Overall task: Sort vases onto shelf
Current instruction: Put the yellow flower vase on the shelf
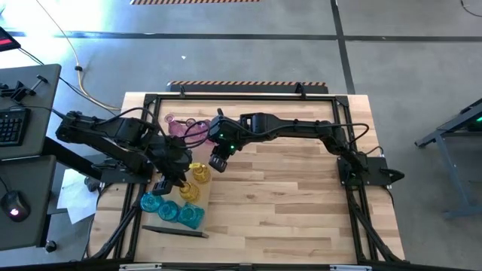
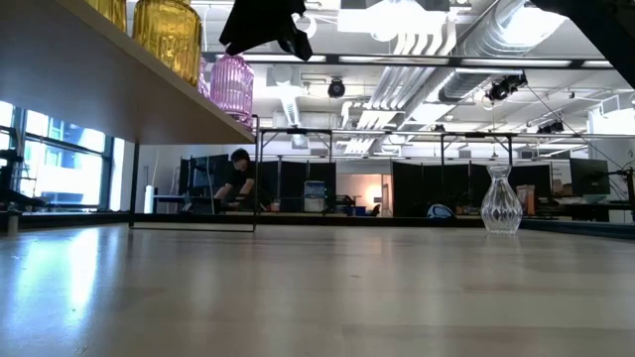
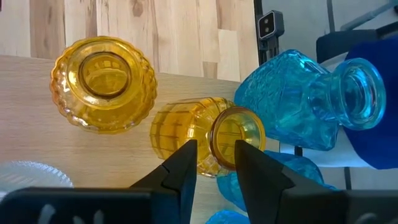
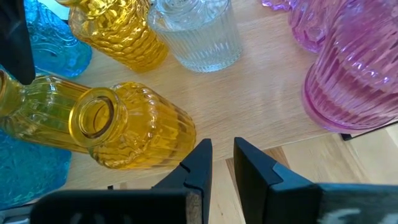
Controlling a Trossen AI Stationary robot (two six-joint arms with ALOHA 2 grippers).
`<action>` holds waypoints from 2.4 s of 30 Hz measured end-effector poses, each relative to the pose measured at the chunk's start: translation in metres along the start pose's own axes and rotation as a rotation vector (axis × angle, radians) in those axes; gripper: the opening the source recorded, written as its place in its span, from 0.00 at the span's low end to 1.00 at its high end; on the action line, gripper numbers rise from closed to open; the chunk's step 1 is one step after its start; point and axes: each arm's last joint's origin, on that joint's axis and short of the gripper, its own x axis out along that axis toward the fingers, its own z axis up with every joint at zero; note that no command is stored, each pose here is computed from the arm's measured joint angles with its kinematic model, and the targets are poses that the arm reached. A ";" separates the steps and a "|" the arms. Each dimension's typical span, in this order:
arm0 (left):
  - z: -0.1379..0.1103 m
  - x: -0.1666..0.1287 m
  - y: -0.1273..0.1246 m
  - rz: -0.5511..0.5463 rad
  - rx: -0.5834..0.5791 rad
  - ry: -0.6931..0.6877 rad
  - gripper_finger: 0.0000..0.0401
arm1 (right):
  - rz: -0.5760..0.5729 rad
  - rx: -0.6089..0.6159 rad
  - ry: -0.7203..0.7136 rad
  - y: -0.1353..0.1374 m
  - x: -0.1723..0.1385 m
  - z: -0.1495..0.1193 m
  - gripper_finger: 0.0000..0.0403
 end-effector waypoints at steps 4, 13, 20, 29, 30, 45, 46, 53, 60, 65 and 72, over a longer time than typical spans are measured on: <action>0.000 0.000 0.000 0.000 -0.003 0.000 0.19 | 0.000 0.000 0.000 0.000 0.000 0.000 0.12; 0.000 0.000 0.001 -0.001 -0.006 -0.003 0.01 | 0.000 0.000 0.000 0.000 0.000 0.000 0.12; 0.000 -0.001 0.002 0.002 -0.010 0.000 0.01 | 0.000 -0.003 0.000 0.000 0.000 0.000 0.12; -0.001 -0.001 0.002 0.011 -0.012 0.004 0.01 | 0.000 -0.011 0.000 0.000 0.000 0.000 0.12; -0.001 -0.002 0.002 0.015 -0.012 0.002 0.01 | 0.000 -0.011 0.000 0.000 0.000 0.000 0.12; -0.008 -0.010 0.004 0.072 -0.029 -0.014 0.01 | 0.000 -0.011 0.001 0.000 0.000 0.000 0.12; -0.008 -0.010 0.004 0.080 -0.029 -0.016 0.01 | 0.000 -0.011 0.001 0.000 0.000 0.000 0.12; -0.009 -0.011 0.005 0.115 -0.022 -0.016 0.01 | 0.008 -0.005 0.004 0.001 0.000 0.000 0.12; -0.009 -0.012 0.007 0.160 -0.019 -0.020 0.01 | 0.008 -0.001 0.004 0.001 0.000 0.000 0.12; -0.009 -0.013 0.013 0.189 -0.028 -0.014 0.01 | 0.009 -0.001 0.004 0.001 0.000 0.000 0.12; -0.011 -0.020 0.015 0.201 -0.044 -0.011 0.01 | 0.010 0.006 0.005 0.001 0.000 -0.001 0.12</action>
